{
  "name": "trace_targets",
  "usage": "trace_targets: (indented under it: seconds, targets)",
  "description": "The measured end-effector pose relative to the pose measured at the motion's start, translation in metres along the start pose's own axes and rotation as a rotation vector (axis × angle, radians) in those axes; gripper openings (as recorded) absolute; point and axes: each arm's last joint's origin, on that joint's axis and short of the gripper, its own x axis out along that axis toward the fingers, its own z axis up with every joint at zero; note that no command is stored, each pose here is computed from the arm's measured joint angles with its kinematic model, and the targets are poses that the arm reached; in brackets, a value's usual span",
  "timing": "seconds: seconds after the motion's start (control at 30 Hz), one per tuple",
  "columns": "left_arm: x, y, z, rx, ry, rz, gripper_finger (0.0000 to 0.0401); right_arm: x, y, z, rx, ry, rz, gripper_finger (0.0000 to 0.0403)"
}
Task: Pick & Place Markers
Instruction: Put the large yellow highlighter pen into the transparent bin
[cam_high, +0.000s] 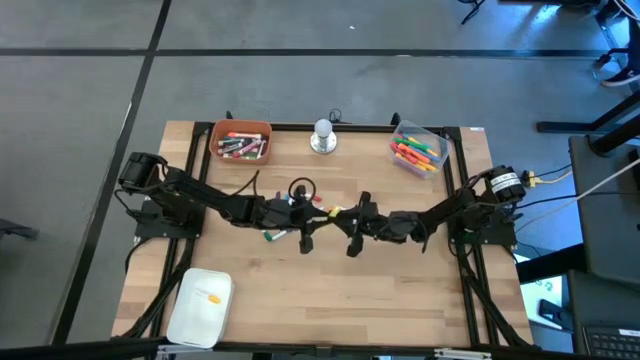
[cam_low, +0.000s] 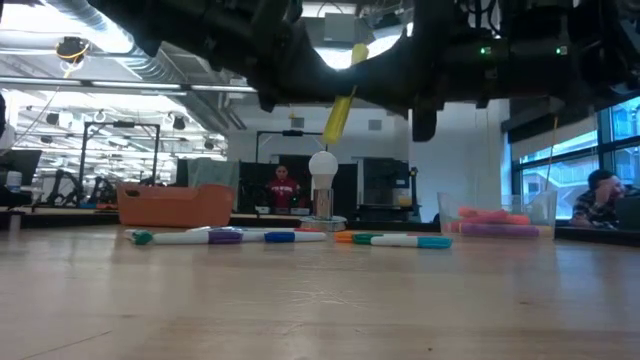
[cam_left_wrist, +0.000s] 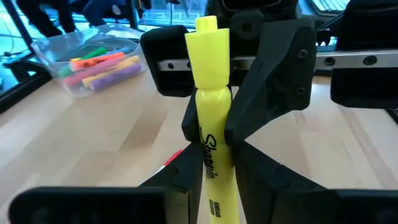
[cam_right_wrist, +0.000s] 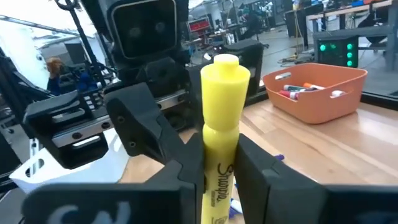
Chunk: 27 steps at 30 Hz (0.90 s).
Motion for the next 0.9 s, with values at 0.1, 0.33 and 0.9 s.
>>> trace_targets:
  seconds: [0.1,0.33,0.9]
  targets:
    - [0.0,0.003,-0.002,0.012,0.024,0.031,0.0086,0.0,-0.001,-0.002,-0.018,0.011,-0.024,0.0063]
    - [0.005,0.013,-0.016,0.064,0.14,0.079,0.0117,-0.005,-0.01,0.004,-0.122,0.108,-0.178,0.0063]
    - [0.041,0.042,-0.073,0.073,0.347,0.187,0.0157,-0.038,-0.102,0.117,-0.318,0.686,-0.835,0.0063]
